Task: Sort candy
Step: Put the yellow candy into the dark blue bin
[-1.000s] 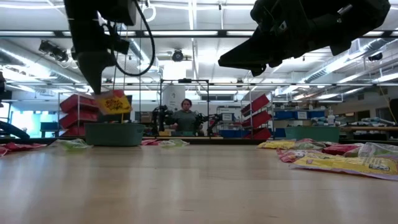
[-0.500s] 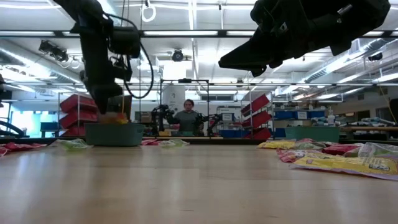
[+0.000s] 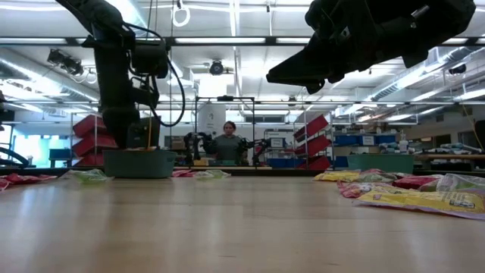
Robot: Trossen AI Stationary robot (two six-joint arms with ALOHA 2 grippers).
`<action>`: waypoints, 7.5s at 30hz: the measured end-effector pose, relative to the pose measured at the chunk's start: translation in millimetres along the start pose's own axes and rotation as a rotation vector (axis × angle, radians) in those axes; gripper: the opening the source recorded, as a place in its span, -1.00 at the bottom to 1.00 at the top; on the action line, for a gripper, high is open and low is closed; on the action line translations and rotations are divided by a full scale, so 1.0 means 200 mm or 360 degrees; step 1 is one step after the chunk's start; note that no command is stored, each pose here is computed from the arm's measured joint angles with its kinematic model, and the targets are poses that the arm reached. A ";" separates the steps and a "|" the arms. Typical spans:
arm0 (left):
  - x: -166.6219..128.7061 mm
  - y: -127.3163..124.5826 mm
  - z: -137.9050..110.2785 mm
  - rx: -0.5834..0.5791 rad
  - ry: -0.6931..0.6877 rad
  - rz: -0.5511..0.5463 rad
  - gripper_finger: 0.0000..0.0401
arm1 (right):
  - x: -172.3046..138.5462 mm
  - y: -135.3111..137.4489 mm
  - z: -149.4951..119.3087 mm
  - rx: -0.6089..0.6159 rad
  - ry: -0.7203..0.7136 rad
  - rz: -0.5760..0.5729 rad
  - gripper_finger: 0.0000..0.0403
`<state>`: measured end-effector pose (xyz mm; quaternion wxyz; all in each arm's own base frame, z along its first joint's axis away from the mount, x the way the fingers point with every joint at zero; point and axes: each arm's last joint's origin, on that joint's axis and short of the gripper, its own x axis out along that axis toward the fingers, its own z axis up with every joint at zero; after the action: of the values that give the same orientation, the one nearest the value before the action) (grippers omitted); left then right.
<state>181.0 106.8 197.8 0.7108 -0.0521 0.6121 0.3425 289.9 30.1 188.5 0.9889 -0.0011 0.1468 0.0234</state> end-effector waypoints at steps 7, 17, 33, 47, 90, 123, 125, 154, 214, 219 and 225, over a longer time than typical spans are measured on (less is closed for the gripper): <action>-0.05 0.02 0.00 -0.0001 0.0001 0.0007 -0.34 | 0.00 0.00 0.00 0.0000 -0.0001 0.0000 -0.76; -0.08 0.07 0.12 -0.0037 -0.0217 -0.0175 -0.86 | 0.00 0.00 0.00 0.0002 0.0001 -0.0004 -0.84; 0.14 0.17 0.12 -0.0079 -0.0077 -0.0206 -0.99 | 0.00 -0.03 -0.02 0.0012 0.0060 -0.0035 -0.99; 0.24 0.07 0.07 -0.0103 -0.0236 -0.0393 -1.00 | 0.00 -0.03 -0.02 0.0011 0.0068 -0.0035 -1.00; -0.17 -0.06 0.13 0.0048 -0.1204 -0.0632 -1.00 | -0.12 -0.49 -0.15 0.0295 0.1047 -0.0817 -0.24; -0.21 -0.07 0.16 0.0201 -0.1420 -0.0754 -1.00 | -0.16 -0.59 -0.26 0.0488 0.1212 -0.0882 -0.98; -0.22 -0.07 0.17 0.0229 -0.1475 -0.0771 -0.99 | -0.16 -0.57 -0.21 0.0506 0.1107 -0.0800 -0.99; -0.29 -0.43 0.29 0.0892 -0.1925 -0.0916 -0.19 | -0.03 -0.20 0.28 0.0423 0.0199 0.0128 -1.00; -0.17 -0.25 -0.11 -0.0129 -0.0527 0.0340 -1.00 | -0.13 -0.28 0.29 0.0252 0.0281 -0.0432 -0.32; -0.10 -0.21 -0.13 -0.0224 -0.0458 0.0378 -1.00 | -0.13 -0.28 0.29 0.0250 0.0282 -0.0433 -0.34; -0.08 -0.20 -0.13 -0.0267 -0.0405 0.0244 -0.98 | -0.13 -0.28 0.29 0.0249 0.0282 -0.0432 -0.35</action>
<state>181.0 58.0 192.0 0.7475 -0.0204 0.4887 0.4495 283.5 -26.8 251.4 0.9632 0.0540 0.2333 -0.1221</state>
